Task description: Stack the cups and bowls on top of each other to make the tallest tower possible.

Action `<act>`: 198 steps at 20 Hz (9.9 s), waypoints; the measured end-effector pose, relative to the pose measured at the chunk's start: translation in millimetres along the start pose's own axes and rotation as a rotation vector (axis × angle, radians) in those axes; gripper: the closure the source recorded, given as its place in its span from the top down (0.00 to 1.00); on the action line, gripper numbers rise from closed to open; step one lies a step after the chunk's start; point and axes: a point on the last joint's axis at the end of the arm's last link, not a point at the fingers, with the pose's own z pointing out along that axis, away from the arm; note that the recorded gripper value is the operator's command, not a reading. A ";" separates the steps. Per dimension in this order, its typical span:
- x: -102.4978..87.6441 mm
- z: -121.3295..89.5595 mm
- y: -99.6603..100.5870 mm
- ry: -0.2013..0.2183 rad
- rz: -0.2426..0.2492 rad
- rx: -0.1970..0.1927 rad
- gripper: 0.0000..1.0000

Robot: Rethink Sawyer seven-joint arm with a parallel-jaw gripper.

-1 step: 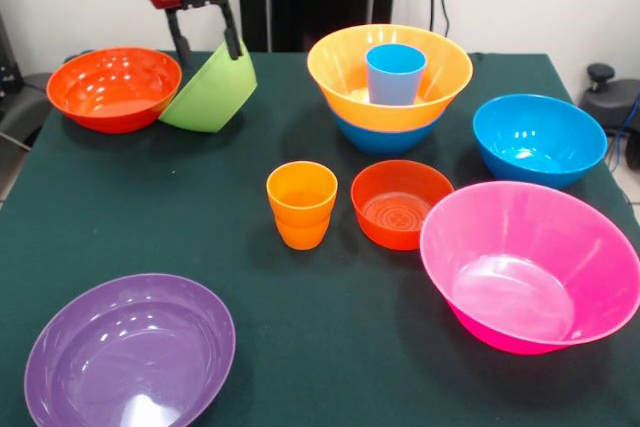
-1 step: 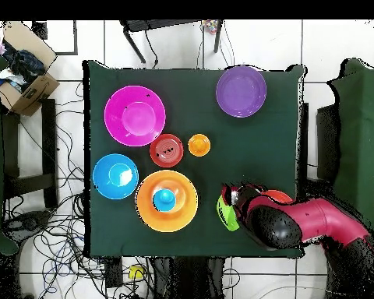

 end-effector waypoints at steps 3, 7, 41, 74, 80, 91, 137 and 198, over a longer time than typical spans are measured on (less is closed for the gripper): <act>2.1 -4.0 -10.5 -0.009 0.020 0.004 1.00; 4.7 -7.3 -19.9 -0.015 0.037 0.008 1.00; 22.9 9.8 -7.5 -0.031 0.100 -0.122 1.00; 39.9 16.0 -8.2 0.008 0.083 -0.073 1.00; 28.2 0.7 -18.8 -0.019 0.087 -0.042 1.00; 30.0 3.2 -5.3 -0.007 0.062 -0.048 1.00; -0.9 56.8 34.5 -0.019 -0.285 0.078 1.00; 30.9 66.9 -31.3 0.196 -0.385 -0.003 1.00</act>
